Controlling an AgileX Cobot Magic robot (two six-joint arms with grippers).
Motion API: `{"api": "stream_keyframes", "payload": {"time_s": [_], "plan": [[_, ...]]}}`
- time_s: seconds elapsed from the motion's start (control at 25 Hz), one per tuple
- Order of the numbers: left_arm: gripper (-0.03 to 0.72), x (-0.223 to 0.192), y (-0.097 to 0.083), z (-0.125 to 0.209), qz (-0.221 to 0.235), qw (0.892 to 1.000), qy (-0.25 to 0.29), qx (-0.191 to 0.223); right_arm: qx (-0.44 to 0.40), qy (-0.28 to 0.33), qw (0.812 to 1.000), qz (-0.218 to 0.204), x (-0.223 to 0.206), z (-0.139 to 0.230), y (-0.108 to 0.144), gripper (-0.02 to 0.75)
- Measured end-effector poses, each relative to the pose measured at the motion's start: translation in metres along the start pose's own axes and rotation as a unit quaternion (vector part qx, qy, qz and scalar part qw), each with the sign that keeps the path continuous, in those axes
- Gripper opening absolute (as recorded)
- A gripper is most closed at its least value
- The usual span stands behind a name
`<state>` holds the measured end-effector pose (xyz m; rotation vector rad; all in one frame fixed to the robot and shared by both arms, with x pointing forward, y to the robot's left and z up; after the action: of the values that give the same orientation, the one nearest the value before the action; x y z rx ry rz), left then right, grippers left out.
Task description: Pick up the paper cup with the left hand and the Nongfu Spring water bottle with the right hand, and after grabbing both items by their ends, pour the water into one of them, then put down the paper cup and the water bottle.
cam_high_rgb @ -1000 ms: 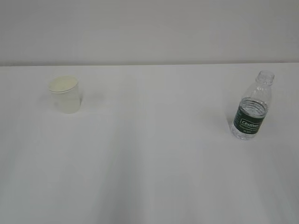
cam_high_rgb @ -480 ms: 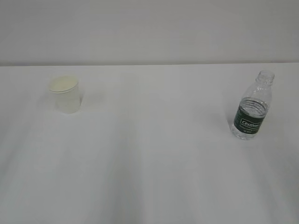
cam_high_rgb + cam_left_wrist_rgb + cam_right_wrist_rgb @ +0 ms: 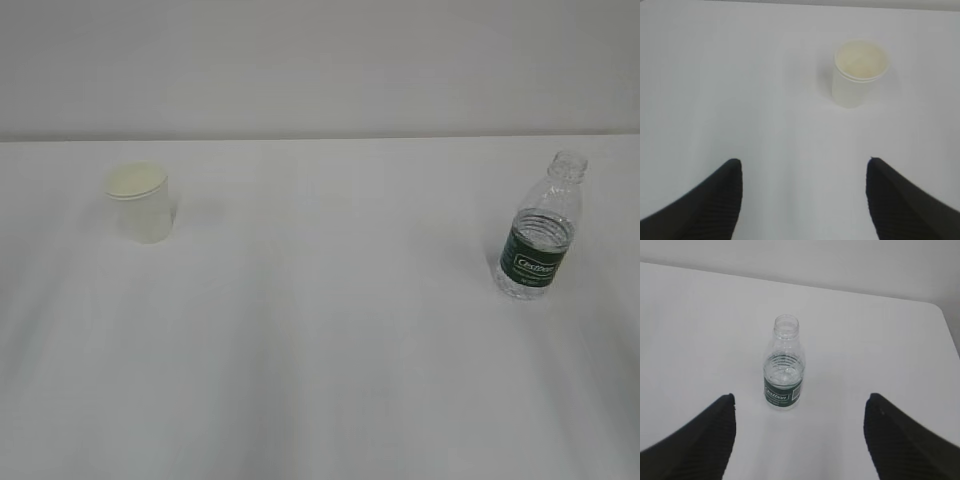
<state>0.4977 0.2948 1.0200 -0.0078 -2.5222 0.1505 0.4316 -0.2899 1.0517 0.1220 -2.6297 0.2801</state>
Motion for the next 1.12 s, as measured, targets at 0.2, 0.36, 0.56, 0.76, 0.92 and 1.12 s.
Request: {"api": "stream_keyframes", "payload": {"time_s": [0.2, 0.36, 0.56, 0.76, 0.92, 1.12], "plan": [[0.549, -0.015, 0.002, 0.002, -0.003, 1.000, 0.007, 0.001, -0.010, -0.009, 1.000, -0.004, -0.024, 0.001, 0.002, 0.596], [0.547, -0.025, 0.003, 0.000, -0.006, 1.000, 0.000, 0.000, -0.016, -0.021, 1.000, -0.003, -0.035, 0.011, 0.005, 0.596], [0.547, -0.043, 0.005, 0.002, -0.010, 1.000, 0.001, 0.003, -0.037, -0.046, 0.998, 0.000, -0.042, 0.029, 0.008, 0.595], [0.547, -0.059, -0.004, 0.012, 0.001, 1.000, 0.013, -0.007, -0.044, -0.110, 0.993, 0.016, -0.044, 0.027, 0.006, 0.595], [0.540, -0.067, -0.018, 0.034, 0.021, 0.999, -0.008, -0.026, -0.051, -0.119, 0.991, 0.019, -0.055, 0.030, 0.006, 0.595], [0.538, -0.066, -0.022, 0.054, 0.031, 0.996, -0.078, -0.033, -0.059, -0.093, 0.994, 0.009, -0.073, 0.039, 0.010, 0.595]]}}
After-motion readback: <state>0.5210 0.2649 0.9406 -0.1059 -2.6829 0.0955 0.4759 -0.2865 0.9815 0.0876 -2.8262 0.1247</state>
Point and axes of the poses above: a point on each arm's last joint axis where the gripper is mounted, x pointing back along that axis away from the gripper, y along the wrist's bending axis when the last joint is at zero, z = x × y, the point moved 6 cm from there along -x, pointing out along that axis toward the gripper, and after that the axes turned 1 degree about x, right-handed, at the moved point
